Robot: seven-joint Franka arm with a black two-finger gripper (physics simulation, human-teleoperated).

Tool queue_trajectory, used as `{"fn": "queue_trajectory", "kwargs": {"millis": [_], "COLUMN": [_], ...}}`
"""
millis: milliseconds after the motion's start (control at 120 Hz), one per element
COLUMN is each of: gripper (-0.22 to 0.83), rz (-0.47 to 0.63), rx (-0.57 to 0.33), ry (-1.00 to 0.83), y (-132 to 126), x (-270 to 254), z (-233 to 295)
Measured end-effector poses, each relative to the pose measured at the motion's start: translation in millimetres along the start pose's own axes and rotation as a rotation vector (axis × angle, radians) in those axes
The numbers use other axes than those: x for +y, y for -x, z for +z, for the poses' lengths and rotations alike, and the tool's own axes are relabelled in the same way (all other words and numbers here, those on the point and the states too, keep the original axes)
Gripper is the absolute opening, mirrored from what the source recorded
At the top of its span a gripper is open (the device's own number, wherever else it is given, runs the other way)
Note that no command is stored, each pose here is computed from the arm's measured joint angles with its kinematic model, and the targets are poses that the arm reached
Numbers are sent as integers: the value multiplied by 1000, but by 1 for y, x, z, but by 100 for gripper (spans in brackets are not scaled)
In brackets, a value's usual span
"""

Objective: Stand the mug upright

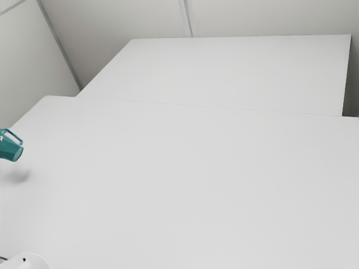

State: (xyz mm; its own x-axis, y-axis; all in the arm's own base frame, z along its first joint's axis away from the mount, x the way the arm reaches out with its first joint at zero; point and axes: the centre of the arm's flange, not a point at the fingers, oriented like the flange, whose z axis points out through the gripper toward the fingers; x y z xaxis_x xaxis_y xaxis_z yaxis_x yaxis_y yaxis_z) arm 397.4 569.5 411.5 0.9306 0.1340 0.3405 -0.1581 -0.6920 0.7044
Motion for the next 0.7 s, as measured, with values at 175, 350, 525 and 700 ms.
{"fn": "queue_trajectory", "kwargs": {"millis": [175, 350, 525, 700], "gripper": [-17, -17, -17, -17], "rz": [64, 119, 176, 235], "rx": [-182, -305, -393, -448], "ry": [-68, -135, -204, -281], "y": [-59, -92, -123, -137], "x": [100, 182, 231, 286], "z": [43, 106, 174, 245]}}
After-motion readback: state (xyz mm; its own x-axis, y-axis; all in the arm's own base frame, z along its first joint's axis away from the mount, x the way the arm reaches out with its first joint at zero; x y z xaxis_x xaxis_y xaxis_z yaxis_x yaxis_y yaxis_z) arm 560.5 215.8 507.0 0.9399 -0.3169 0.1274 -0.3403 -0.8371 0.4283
